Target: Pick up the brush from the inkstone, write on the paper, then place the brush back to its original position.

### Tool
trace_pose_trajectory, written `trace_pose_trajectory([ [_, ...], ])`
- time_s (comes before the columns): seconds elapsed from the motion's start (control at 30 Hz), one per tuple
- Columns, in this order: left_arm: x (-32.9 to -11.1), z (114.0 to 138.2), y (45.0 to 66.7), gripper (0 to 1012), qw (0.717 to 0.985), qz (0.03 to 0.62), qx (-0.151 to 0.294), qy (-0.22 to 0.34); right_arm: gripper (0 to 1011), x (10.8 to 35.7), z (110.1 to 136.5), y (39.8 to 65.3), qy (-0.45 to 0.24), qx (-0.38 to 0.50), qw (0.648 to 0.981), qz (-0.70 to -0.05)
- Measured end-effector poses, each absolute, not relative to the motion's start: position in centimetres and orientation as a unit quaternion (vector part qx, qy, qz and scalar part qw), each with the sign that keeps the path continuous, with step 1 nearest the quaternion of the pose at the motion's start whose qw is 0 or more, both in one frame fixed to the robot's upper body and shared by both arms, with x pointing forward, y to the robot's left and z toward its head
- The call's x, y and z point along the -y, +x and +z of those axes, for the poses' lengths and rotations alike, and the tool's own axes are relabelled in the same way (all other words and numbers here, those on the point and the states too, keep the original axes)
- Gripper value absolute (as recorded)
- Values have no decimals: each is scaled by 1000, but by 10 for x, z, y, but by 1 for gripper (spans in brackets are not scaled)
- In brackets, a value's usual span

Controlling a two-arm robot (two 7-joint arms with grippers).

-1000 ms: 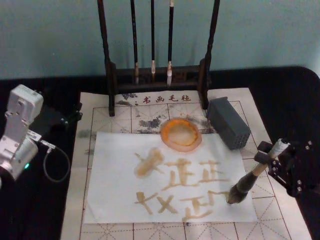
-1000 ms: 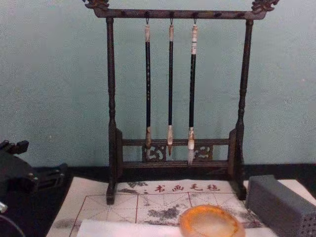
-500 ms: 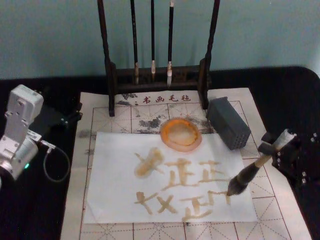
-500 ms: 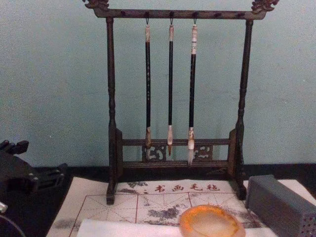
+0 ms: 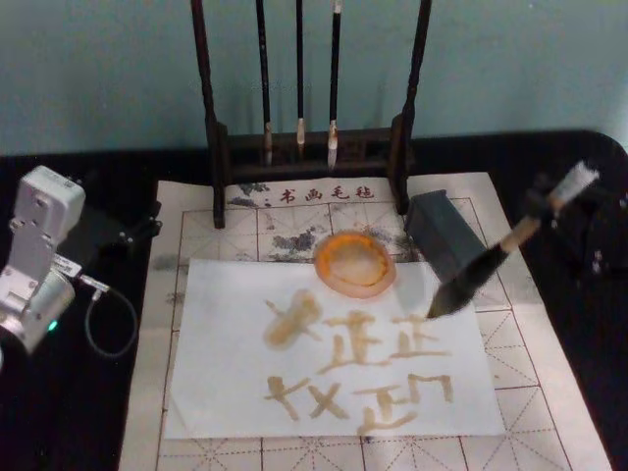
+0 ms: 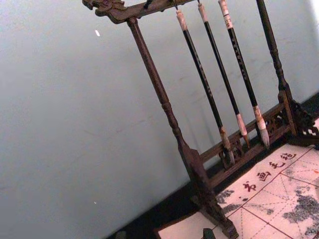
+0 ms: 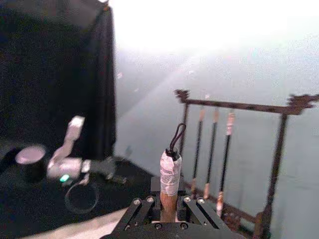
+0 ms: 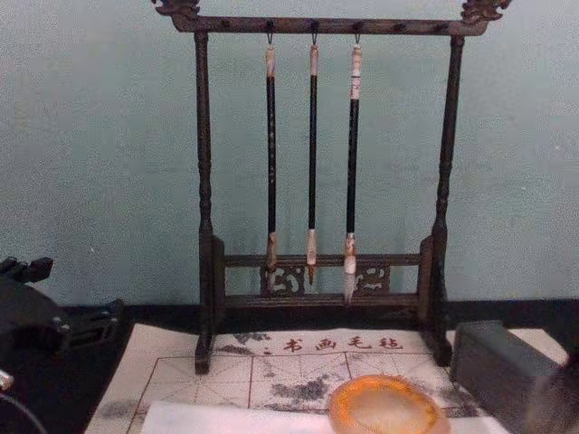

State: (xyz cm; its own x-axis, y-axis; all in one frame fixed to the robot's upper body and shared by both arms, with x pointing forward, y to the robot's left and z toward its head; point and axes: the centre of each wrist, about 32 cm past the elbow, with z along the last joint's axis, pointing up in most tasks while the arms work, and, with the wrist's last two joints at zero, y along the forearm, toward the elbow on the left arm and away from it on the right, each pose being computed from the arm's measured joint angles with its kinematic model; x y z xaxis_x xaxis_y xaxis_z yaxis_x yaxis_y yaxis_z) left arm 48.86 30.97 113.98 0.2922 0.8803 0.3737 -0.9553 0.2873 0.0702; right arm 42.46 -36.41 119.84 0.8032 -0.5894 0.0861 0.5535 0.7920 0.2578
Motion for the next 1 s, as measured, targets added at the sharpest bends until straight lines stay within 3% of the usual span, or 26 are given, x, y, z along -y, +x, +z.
trace_pose_trajectory([
  [0.43, -310, 1140, 489, 1001, 791, 580, 132, 141, 187, 338, 1208, 456, 178, 11, 906, -385],
  [1.0, -310, 1140, 489, 1001, 791, 580, 132, 141, 187, 316, 1212, 495, 190, -130, 858, -459],
])
